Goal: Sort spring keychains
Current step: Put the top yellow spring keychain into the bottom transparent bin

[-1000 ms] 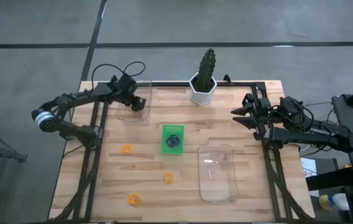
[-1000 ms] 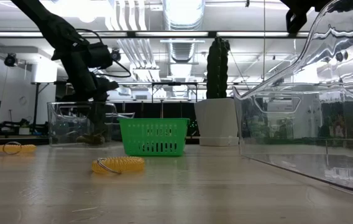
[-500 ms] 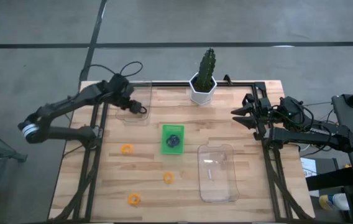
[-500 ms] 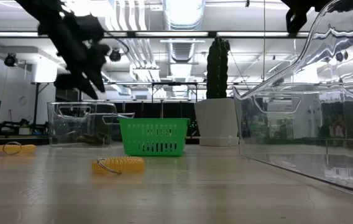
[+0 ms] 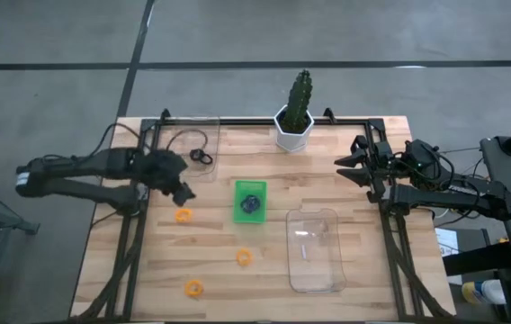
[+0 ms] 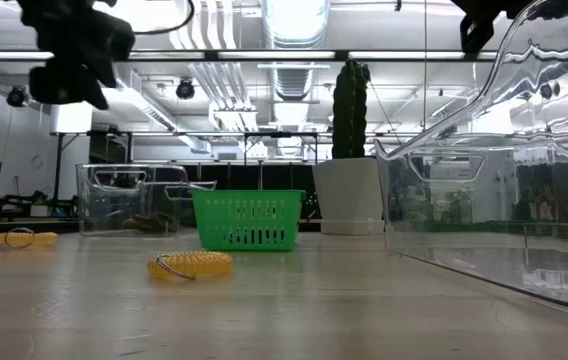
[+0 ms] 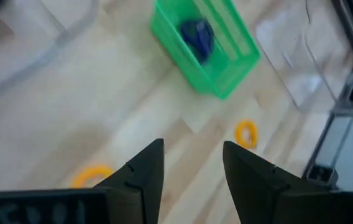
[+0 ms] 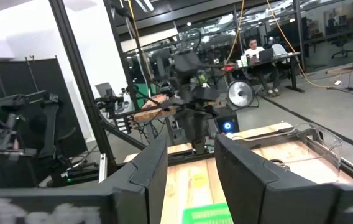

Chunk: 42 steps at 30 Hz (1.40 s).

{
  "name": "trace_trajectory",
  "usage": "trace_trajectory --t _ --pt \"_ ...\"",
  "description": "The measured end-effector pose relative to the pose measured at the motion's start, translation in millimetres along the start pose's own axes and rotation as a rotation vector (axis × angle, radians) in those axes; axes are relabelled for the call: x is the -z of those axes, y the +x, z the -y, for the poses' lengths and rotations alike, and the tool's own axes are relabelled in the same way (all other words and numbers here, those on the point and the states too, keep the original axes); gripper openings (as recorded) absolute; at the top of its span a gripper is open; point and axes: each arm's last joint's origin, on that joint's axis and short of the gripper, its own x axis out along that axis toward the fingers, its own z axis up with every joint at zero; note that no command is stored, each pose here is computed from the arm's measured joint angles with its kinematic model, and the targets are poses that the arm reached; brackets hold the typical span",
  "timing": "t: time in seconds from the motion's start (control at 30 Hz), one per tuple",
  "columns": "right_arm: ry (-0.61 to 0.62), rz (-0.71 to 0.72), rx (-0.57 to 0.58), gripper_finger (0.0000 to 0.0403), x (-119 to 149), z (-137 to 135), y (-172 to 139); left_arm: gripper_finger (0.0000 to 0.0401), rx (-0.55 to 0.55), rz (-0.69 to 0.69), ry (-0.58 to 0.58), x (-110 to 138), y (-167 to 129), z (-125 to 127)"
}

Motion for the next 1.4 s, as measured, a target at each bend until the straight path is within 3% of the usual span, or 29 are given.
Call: trace_trajectory --t 0.4,0.8,0.97,1.2,1.4 --pt "0.000 0.000 0.000 0.0116 0.0 0.0 0.0 0.0156 -0.110 -0.184 0.082 37.5 28.2 14.7" --pt "0.000 0.001 0.000 0.0130 -0.1 0.0 0.0 0.0156 -0.351 -0.343 0.106 64.0 79.3 -16.1" --pt "0.000 0.002 -0.001 0.0126 -0.2 -0.1 0.0 0.0156 -0.409 -0.344 0.116 68.1 89.4 -23.5" --pt "-0.001 0.003 0.000 0.0117 -0.3 0.0 0.0 0.0156 -0.382 -0.320 0.127 69.8 99.0 -25.3" --pt "-0.001 0.005 -0.001 0.0119 -0.5 -0.1 -0.1 0.0156 -0.429 -0.340 0.133 74.8 106.1 -33.4"
